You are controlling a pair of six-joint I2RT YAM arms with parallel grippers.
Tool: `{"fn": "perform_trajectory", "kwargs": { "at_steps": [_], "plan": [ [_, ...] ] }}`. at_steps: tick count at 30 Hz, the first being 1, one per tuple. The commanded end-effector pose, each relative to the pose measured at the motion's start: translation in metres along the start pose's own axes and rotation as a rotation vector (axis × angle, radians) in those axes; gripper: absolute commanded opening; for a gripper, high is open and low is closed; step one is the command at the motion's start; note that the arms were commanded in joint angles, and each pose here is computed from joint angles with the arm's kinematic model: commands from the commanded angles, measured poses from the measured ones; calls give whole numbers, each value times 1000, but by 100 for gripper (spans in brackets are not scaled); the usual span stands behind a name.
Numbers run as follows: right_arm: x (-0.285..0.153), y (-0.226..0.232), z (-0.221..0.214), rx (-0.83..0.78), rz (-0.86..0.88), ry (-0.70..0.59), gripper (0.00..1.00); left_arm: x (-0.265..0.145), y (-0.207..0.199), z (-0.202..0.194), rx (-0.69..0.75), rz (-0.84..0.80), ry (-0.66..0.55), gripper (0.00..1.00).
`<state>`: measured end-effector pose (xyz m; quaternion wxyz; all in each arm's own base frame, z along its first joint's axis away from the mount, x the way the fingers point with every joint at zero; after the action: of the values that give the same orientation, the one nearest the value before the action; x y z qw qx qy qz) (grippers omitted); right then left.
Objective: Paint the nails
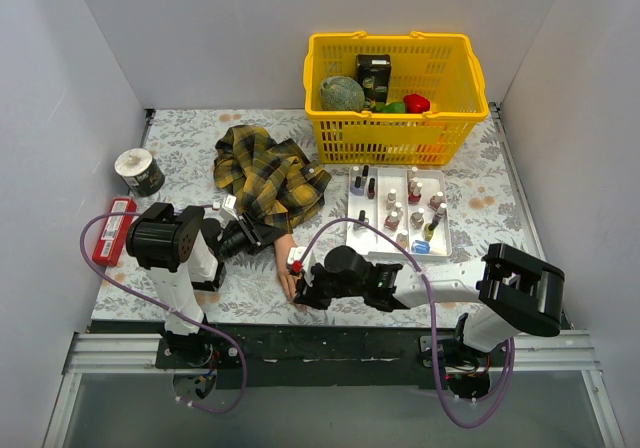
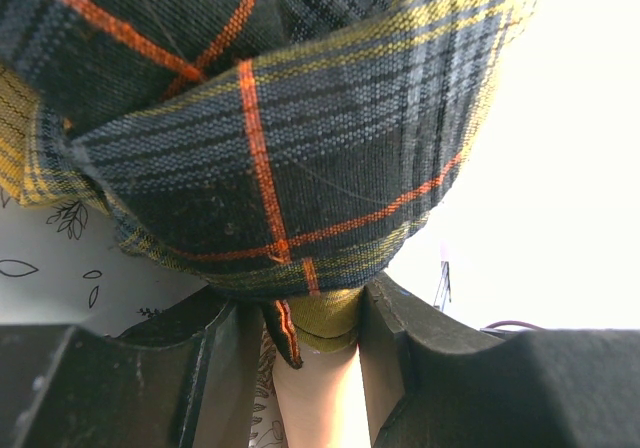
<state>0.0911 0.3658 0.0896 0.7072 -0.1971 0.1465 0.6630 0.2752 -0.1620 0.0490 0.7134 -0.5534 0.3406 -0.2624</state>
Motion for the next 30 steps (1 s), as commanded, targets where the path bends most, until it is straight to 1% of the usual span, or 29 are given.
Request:
{"fn": "perform_trajectory", "kwargs": {
  "at_steps": [1,14,30],
  "plan": [
    [5,-4,24,-31,1,-68,1,-5,-11,-5,102,-48,19,17],
    [12,-4,18,-23,8,-36,1,-5,-11,-5,103,-48,18,17],
    [12,1,17,-21,39,-29,1,-5,-11,-5,103,-46,15,17]
  ]
}}
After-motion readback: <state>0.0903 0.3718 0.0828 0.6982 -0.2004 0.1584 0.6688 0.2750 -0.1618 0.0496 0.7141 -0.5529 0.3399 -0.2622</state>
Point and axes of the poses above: each gripper's point midway between its finger pads, its own x axis out along the fingers, its own y axis along the line the jaws close on, z = x × y, the point moved 3 cm from there along -x, back along the fingers, and after that the axes turned 13 degrees about -x, right-handed, at the moved point
